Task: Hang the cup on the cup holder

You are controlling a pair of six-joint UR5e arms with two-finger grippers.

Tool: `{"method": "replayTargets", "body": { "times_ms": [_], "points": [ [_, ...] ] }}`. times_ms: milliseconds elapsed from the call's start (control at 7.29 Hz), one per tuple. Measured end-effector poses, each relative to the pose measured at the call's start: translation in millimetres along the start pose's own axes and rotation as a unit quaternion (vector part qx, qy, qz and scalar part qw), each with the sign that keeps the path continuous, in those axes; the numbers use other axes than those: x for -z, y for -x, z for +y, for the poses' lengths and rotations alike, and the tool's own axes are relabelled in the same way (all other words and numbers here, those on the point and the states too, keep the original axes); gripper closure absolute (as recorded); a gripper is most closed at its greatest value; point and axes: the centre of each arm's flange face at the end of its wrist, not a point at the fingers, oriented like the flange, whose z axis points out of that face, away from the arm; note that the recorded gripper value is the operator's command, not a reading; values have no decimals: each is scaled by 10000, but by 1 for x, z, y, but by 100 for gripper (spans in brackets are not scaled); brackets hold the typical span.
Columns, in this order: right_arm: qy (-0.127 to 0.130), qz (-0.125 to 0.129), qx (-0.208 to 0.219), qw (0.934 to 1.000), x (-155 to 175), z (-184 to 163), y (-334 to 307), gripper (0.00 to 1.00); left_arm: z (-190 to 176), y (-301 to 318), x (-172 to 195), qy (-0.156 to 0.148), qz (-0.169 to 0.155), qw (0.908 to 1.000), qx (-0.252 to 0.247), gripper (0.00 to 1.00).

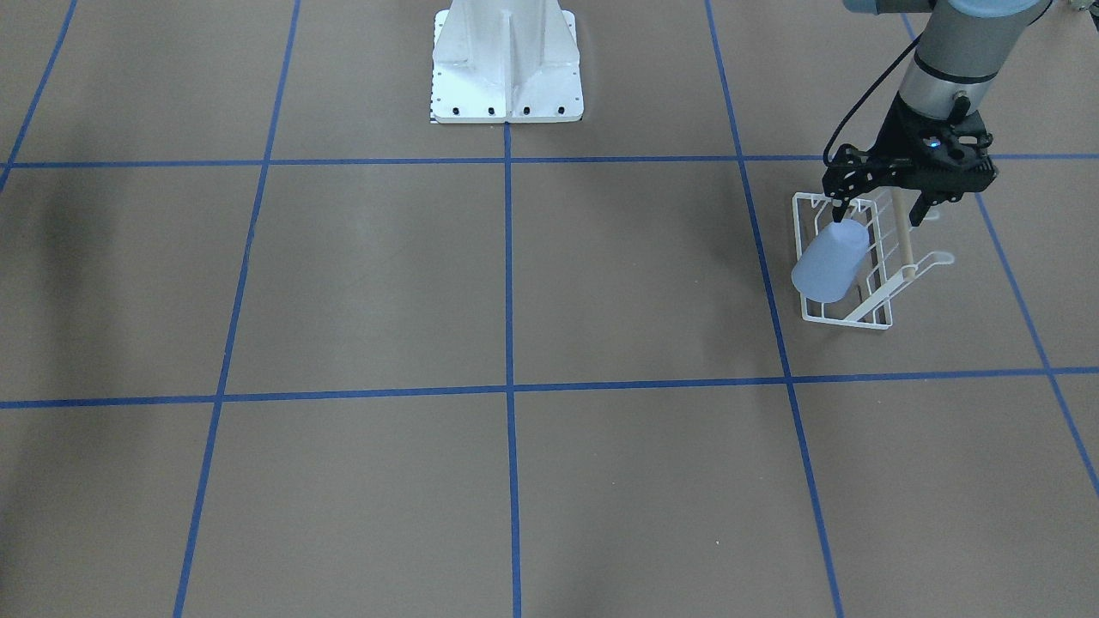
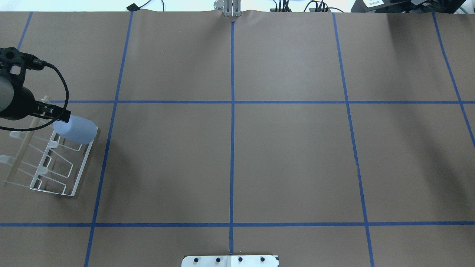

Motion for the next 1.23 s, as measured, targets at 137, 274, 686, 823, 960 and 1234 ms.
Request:
{"method": "replayTargets", "body": {
  "times_ms": [137, 274, 686, 823, 960, 1234],
  "points": [
    [-10, -25, -4, 10000, 1, 0, 1, 0, 1, 0, 10, 26, 63, 10000, -31, 2],
    [-46, -71, 6, 10000, 4, 0, 5, 0, -2, 7, 25, 64, 107, 9999, -111, 2],
    [-287, -80, 146, 9995, 14, 1, 7, 0, -25, 91, 71, 65, 96, 9997, -220, 2],
    [-440, -49, 213, 9988, 12, 3, -2, 0, -32, 130, 75, 147, -2, 9999, 19, 2],
    [-591, -22, 182, 9981, 10, 7, -20, 0, -36, 168, 77, 241, -56, 9992, 314, 2],
    [-612, -44, -211, 9979, -2, 22, -68, 0, -38, 237, 73, 417, 109, 9965, 720, 2]
  ]
}}
